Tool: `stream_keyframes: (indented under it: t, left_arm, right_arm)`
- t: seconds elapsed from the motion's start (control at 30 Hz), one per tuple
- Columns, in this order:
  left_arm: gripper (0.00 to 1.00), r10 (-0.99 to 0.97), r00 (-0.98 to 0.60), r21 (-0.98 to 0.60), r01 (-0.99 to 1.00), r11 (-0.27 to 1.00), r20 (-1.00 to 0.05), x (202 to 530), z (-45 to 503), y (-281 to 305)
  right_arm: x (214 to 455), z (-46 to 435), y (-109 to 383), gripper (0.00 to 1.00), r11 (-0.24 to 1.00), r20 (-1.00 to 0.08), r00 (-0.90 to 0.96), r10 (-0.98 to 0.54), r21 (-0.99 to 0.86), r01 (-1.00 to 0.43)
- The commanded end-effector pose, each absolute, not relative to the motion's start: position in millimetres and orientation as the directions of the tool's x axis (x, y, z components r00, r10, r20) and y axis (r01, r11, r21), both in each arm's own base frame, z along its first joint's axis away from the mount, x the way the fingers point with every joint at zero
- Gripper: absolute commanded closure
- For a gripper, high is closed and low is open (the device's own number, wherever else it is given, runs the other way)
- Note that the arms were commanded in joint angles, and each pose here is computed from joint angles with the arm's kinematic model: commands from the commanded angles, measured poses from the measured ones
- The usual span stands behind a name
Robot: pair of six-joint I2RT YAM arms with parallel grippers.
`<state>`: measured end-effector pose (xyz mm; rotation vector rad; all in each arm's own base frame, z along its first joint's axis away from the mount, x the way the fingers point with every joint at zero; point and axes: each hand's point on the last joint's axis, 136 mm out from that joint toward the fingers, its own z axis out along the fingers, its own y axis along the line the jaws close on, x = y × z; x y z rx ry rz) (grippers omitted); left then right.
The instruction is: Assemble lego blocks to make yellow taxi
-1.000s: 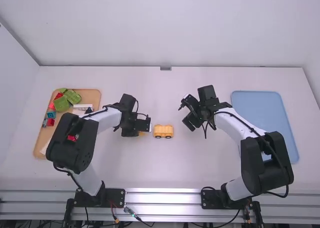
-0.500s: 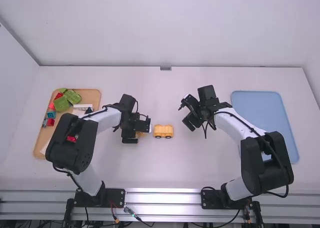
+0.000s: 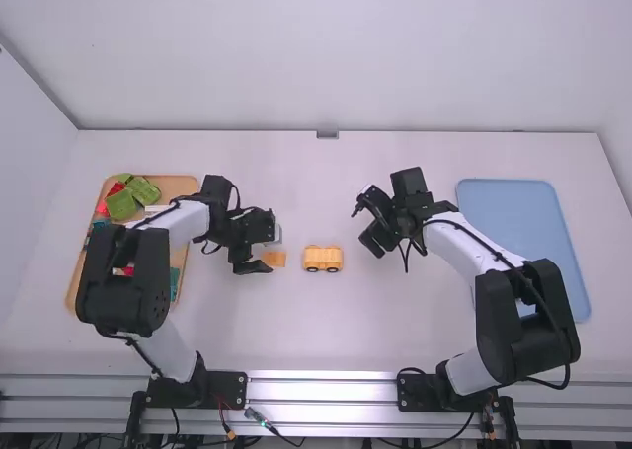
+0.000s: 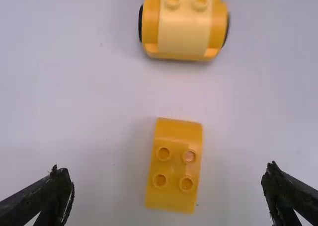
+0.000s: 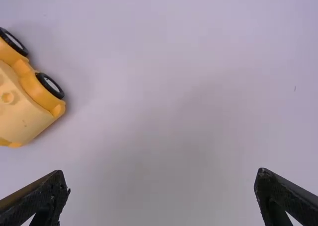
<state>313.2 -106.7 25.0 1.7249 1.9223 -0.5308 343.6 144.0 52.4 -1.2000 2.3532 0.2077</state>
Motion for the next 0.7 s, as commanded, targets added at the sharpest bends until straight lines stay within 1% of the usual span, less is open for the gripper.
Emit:
stream_keyframes:
  t: [0.0,0.03,0.1,0.23,0.4,0.47,0.6,0.67]
  left_arm:
    - [0.01,0.636,0.033,0.084,0.995,0.050,-0.771,303,49,-123]
    - [0.01,0.597,0.068,0.114,0.993,0.040,-0.799,300,52,-123]
    - [0.01,0.573,0.078,0.127,0.991,0.046,-0.816,299,52,-123]
    - [0.01,0.552,0.070,0.144,0.985,0.092,-0.831,301,43,-123]
    - [0.01,0.523,0.038,0.133,0.980,0.145,-0.851,304,40,-125]
    - [0.01,0.530,0.009,0.111,0.980,0.162,-0.848,303,36,-124]
    - [0.01,0.523,0.000,0.098,0.982,0.160,-0.852,302,30,-125]
    - [0.01,0.523,-0.002,0.095,0.983,0.159,-0.852,302,29,-124]
  right_arm:
    - [338,62,161,0.01,0.522,-0.539,-0.416,-0.732,-0.053,-0.851]
    - [335,63,166,0.01,0.488,-0.560,-0.383,-0.735,-0.045,-0.871]
    - [334,63,171,0.01,0.466,-0.582,-0.357,-0.730,-0.043,-0.884]
    - [328,58,184,0.01,0.428,-0.654,-0.305,-0.692,-0.031,-0.903]
    - [321,51,190,0.01,0.403,-0.695,-0.274,-0.664,-0.024,-0.915]
    - [313,51,197,0.01,0.362,-0.728,-0.241,-0.642,-0.011,-0.932]
    - [295,58,211,0.01,0.240,-0.789,-0.146,-0.596,-0.001,-0.971]
    - [294,59,212,0.01,0.234,-0.794,-0.146,-0.590,0.005,-0.972]
